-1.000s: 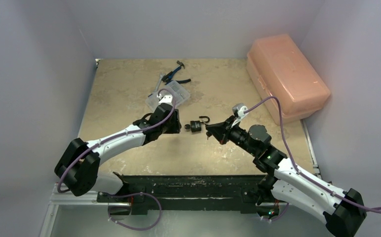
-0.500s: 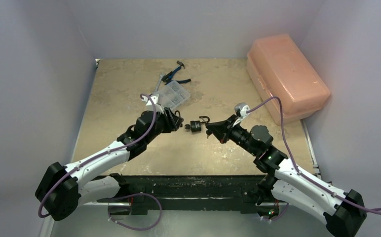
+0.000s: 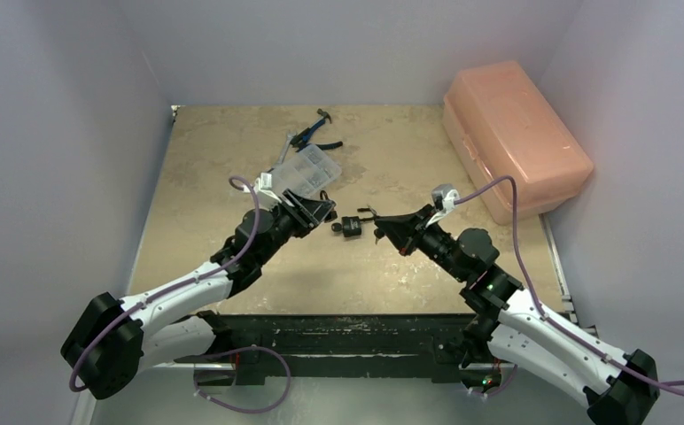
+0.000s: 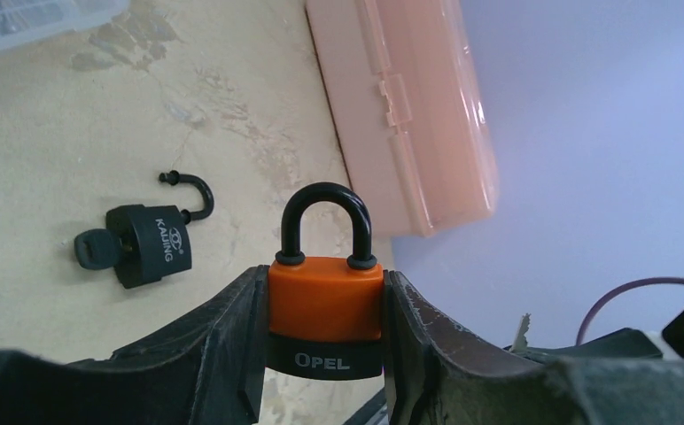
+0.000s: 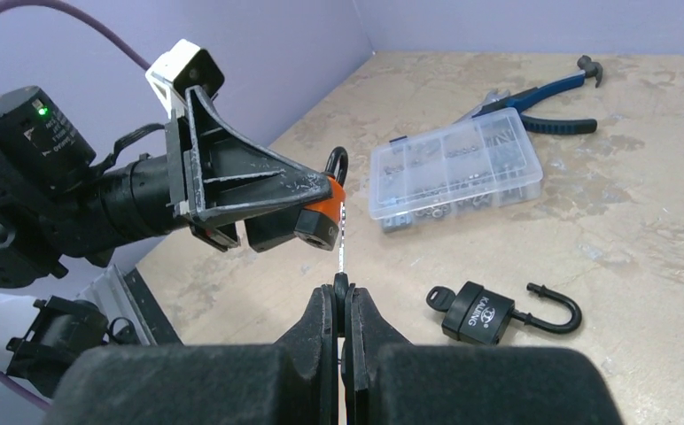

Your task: Unlock with the key

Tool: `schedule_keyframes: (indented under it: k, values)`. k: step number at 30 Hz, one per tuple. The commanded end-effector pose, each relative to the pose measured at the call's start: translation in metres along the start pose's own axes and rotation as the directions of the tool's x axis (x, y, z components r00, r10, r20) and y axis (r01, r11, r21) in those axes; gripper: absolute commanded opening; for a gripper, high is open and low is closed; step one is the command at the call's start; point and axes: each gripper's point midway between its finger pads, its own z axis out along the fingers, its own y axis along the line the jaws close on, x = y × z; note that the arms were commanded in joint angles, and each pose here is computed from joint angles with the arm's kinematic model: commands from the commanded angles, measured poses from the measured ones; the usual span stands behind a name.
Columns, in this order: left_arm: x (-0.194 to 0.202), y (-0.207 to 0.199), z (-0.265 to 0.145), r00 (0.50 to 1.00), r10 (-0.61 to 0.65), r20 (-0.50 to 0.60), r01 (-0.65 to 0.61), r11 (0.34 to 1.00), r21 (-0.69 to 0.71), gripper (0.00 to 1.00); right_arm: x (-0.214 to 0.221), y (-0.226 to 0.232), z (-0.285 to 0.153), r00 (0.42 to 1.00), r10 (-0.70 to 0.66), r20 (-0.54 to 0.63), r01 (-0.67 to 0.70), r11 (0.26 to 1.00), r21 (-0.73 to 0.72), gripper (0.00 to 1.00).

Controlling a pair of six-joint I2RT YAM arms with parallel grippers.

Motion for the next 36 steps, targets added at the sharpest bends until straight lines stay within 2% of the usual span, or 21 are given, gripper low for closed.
schedule_keyframes:
  k: [1, 10, 15, 19, 25, 27, 31, 36]
  values:
    - [-0.03, -0.045, -0.007, 0.976, -0.196, 0.093, 0.179, 0.97, 0.165, 0.0, -0.009, 0.001, -0.001, 0.999, 0.015, 0.043, -0.015, 1.0, 0.004, 0.0]
    - [-0.026, -0.025, -0.008, 0.896, -0.437, 0.085, 0.426, 0.897, 0.116, 0.0, -0.005, 0.0, 0.011, 1.0, 0.026, -0.001, -0.026, 1.0, 0.017, 0.0]
    - [-0.028, -0.025, -0.012, 0.856, -0.51, 0.088, 0.495, 0.857, 0.144, 0.0, 0.002, 0.008, 0.022, 0.999, -0.004, -0.051, 0.004, 1.0, 0.019, 0.0]
    - [-0.038, -0.01, -0.02, 0.809, -0.566, 0.161, 0.544, 0.823, 0.162, 0.0, 0.009, 0.024, 0.032, 0.993, -0.085, -0.084, 0.089, 0.995, 0.043, 0.0]
    - [-0.04, 0.033, -0.029, 0.773, -0.563, 0.292, 0.582, 0.813, 0.028, 0.0, 0.019, 0.029, 0.041, 0.988, -0.104, -0.111, 0.109, 0.993, 0.039, 0.0]
    - [-0.044, 0.04, -0.036, 0.748, -0.58, 0.323, 0.599, 0.799, 0.05, 0.0, 0.024, 0.032, 0.044, 0.986, -0.106, -0.127, 0.11, 0.993, 0.029, 0.0]
    - [-0.046, 0.057, -0.047, 0.657, -0.664, 0.356, 0.678, 0.728, 0.106, 0.0, 0.041, 0.035, 0.051, 0.978, -0.113, -0.177, 0.118, 0.993, 0.015, 0.0]
    - [-0.039, 0.061, -0.053, 0.634, -0.709, 0.31, 0.699, 0.696, 0.164, 0.0, 0.049, 0.039, 0.058, 0.971, -0.124, -0.204, 0.127, 0.992, 0.0, 0.0]
